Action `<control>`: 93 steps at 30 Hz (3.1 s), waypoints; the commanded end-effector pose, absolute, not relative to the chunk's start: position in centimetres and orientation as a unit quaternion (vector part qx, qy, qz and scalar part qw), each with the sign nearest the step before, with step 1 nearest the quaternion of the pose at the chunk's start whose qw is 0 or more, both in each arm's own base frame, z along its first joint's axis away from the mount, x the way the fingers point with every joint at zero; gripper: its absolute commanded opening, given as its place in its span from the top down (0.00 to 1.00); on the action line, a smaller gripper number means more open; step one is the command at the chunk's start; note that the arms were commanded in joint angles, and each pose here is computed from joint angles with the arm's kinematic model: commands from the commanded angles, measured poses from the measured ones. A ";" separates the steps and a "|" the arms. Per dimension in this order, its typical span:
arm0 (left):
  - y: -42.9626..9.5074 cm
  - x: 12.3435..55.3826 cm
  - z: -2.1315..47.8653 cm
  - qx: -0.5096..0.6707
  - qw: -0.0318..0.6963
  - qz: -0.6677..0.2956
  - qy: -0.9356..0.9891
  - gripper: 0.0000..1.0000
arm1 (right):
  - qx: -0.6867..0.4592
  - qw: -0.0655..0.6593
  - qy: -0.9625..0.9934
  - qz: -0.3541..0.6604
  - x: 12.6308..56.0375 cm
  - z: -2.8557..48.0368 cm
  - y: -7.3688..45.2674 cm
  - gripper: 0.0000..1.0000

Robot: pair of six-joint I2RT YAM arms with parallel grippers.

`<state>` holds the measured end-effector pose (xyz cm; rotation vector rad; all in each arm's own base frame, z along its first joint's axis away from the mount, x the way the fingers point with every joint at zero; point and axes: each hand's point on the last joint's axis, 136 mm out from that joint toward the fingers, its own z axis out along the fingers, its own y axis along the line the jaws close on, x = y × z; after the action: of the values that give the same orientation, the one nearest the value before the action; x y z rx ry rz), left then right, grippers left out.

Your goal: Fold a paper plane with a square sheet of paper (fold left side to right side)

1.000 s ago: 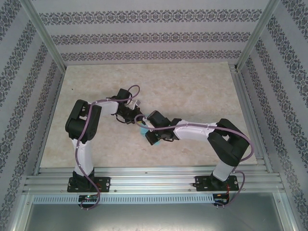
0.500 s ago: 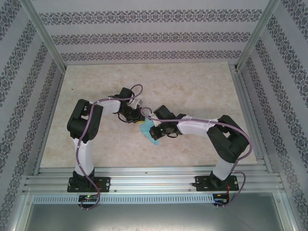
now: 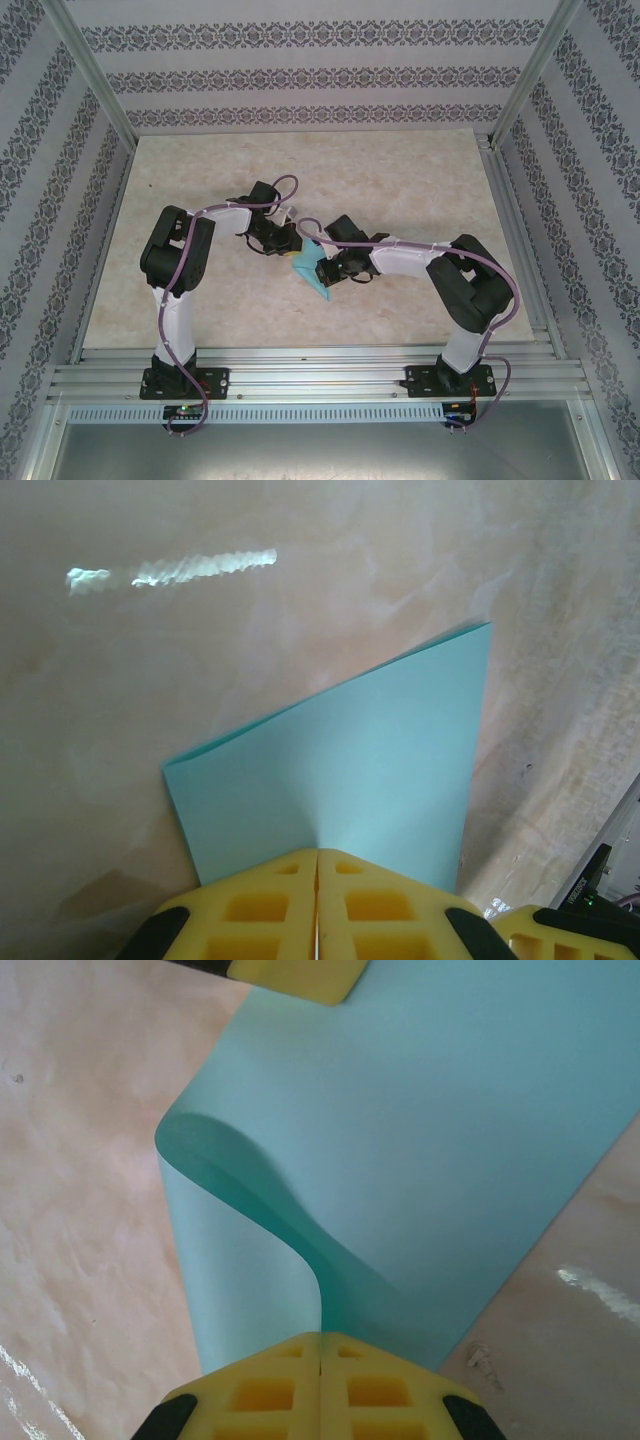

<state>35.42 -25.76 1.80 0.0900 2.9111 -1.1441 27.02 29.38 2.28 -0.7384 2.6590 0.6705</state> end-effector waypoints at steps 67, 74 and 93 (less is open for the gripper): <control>-25.0 33.7 -2.1 0.033 -0.020 -0.304 0.952 0.91 | -0.235 0.169 0.931 0.220 27.0 2.8 28.7 1.00; -25.0 33.7 -2.2 0.033 -0.021 -0.303 0.952 0.91 | -0.234 0.169 0.933 0.216 27.4 2.7 28.7 1.00; -25.0 33.6 -2.3 0.032 -0.021 -0.302 0.953 0.91 | -0.230 0.165 0.937 0.206 27.8 2.2 28.4 1.00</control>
<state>35.42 -26.07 1.75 0.1058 2.9114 -1.1254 27.00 28.56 2.10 -0.6797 2.6706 0.6134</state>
